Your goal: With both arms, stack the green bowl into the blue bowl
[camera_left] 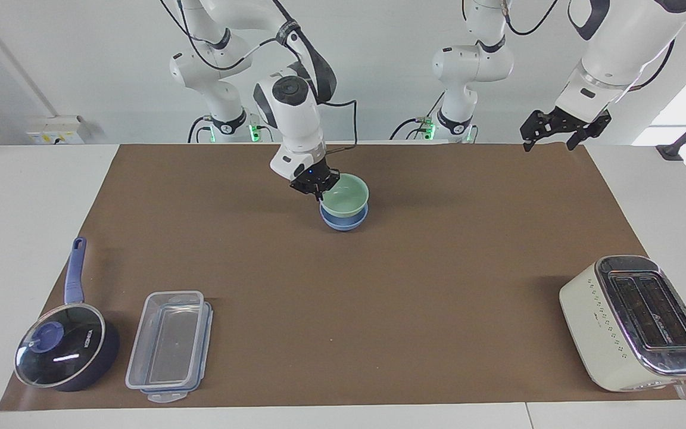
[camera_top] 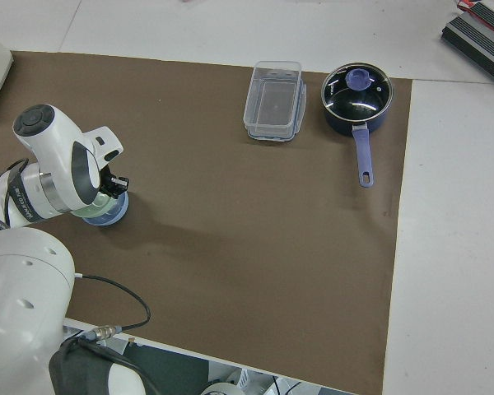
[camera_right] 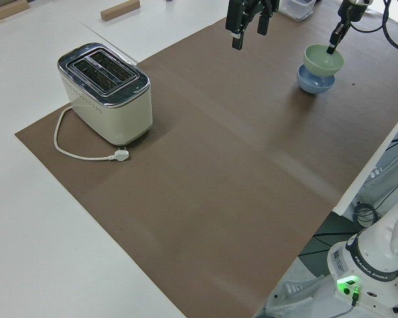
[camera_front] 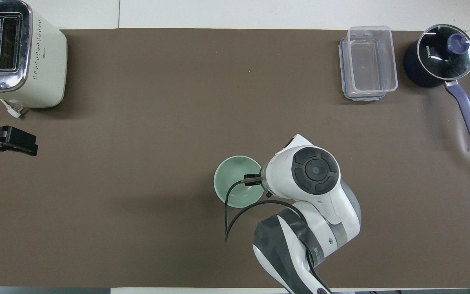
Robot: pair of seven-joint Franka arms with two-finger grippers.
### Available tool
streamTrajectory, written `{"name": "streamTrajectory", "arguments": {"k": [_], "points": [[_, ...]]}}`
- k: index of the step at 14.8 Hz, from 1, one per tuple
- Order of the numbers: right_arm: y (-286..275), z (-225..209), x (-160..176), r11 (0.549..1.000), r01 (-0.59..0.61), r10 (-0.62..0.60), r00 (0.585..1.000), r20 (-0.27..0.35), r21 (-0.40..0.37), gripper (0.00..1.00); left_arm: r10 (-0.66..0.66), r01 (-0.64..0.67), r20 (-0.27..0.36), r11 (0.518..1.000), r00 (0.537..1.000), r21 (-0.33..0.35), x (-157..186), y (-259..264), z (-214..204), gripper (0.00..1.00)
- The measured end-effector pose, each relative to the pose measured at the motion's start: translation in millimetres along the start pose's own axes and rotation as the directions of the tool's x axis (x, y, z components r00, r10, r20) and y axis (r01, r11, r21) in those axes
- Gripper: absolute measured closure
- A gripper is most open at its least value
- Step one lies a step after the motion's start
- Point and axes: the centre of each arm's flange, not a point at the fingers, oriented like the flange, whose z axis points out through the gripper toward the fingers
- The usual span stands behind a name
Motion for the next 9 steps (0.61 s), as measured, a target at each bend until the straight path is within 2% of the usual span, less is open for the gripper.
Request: {"name": "streamTrajectory", "arguments": {"k": [3,6,9], "points": [[5,7,-2,1.000,0.005,-0.005,1.000,-0.014,0.003,0.96,-0.010,0.010,0.023,1.000,1.000,-0.006,2,-13,15,0.00],[7,10,-4,1.000,0.029,-0.029,0.999,-0.022,0.005,0.96,-0.009,0.008,-0.038,1.000,0.999,-0.022,17,-9,31,0.00],[8,14,-5,0.999,0.038,-0.038,0.999,-0.027,0.005,0.96,-0.024,0.021,-0.049,0.998,0.998,-0.058,34,-5,39,0.00]]}}
